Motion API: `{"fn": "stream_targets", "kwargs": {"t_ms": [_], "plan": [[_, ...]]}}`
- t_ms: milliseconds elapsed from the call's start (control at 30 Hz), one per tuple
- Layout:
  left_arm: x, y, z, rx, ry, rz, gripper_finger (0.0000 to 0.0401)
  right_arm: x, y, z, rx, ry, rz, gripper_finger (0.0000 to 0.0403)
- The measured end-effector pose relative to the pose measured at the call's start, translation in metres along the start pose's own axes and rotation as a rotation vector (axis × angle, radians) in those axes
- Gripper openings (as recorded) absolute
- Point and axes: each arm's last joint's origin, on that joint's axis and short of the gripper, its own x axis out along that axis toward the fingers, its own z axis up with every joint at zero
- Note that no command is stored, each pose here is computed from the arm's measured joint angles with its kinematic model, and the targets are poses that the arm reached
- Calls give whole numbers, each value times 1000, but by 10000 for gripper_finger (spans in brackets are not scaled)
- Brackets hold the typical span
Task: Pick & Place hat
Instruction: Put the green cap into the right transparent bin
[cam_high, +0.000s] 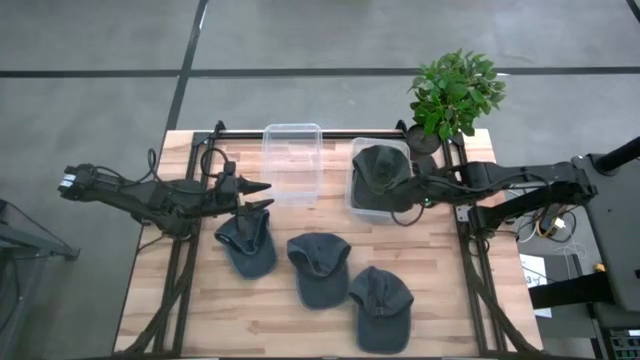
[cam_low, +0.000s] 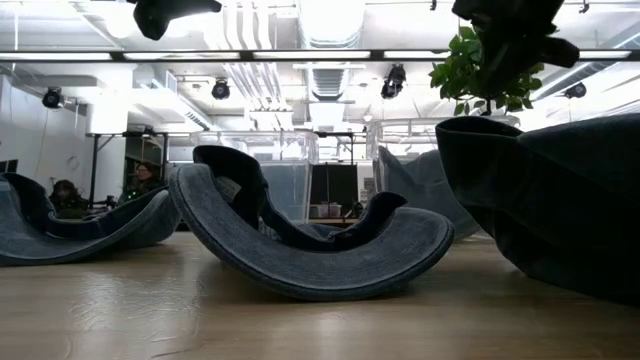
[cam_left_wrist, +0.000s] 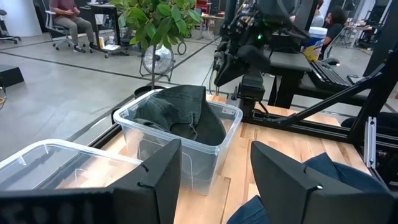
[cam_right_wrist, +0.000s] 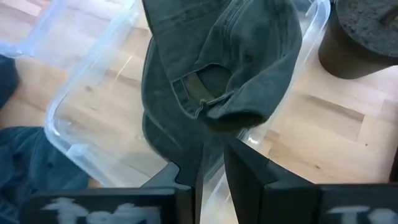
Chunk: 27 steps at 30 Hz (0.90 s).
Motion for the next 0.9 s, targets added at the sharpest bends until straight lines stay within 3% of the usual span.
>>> {"fn": "stream_targets", "kwargs": {"t_ms": [300,667,900], "plan": [[3,-1,-2,2,11,3,185,18,-5,10,11,-4,-57,52],[5,-2,-4,-2,22,6,185,58,15,5,-96,106,-166,52],[5,-2,-4,-3,22,6,185,67,20,3,-126,127,-190,52]]}}
